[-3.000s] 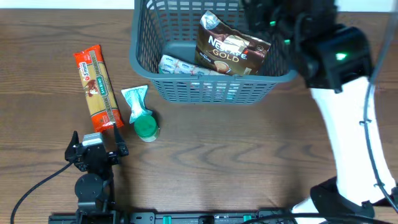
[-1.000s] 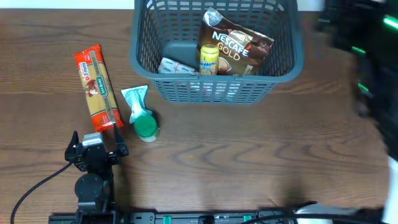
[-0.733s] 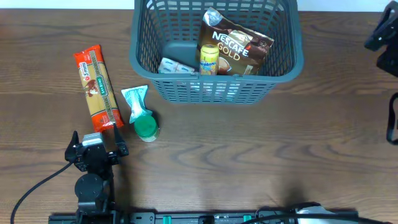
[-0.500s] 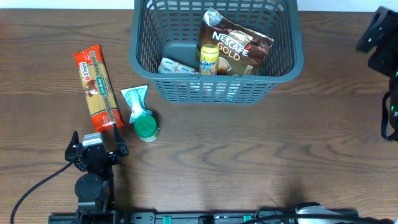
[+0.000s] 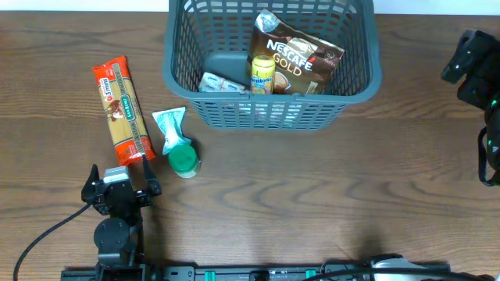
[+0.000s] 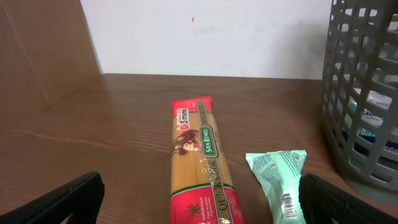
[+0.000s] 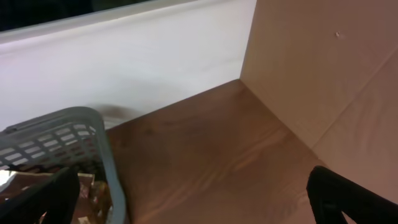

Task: Pack container
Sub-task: 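Withdraw the right gripper to the right side, then raise the left gripper and move it over the green-capped jar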

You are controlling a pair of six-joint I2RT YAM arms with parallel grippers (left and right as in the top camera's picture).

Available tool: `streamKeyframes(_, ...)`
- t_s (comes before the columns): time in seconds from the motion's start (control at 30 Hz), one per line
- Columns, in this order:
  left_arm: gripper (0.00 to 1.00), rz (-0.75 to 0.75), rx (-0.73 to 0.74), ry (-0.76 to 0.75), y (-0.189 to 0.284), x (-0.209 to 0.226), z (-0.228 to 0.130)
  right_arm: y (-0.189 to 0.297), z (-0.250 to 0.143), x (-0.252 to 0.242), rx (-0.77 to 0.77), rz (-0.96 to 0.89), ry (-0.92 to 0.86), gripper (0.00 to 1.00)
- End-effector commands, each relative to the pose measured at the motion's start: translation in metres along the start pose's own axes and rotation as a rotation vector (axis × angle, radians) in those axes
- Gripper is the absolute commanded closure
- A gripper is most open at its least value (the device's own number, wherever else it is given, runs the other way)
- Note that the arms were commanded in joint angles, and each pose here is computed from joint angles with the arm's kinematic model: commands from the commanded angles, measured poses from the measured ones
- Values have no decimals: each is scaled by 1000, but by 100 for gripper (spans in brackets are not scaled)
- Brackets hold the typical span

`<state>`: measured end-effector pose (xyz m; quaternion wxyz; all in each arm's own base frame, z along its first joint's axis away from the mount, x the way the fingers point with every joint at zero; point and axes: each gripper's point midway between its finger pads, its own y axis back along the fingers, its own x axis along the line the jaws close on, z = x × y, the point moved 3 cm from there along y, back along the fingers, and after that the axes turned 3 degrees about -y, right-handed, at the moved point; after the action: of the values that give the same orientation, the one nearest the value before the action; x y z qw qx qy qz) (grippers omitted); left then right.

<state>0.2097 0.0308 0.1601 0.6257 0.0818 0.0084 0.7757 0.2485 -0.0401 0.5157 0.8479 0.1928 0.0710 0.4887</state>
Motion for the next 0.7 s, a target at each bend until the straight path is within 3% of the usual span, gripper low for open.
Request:
streamKeyframes(0.0,1,7,37,-16,-2,0,-15,0,0,-2,2,-8,-15,1)
streamKeyframes(0.2,2,-172,-72,114,1,-24,11,0,0,-2,2,-8,-15,1)
streamKeyframes(0.4,1,-173,-22,212,12,-19,34,0,0,-2,2,-8,-15,1)
streamKeyframes(0.67,1,-100,98,193,17,1,123,0,0,-2,2,-8,-15,1)
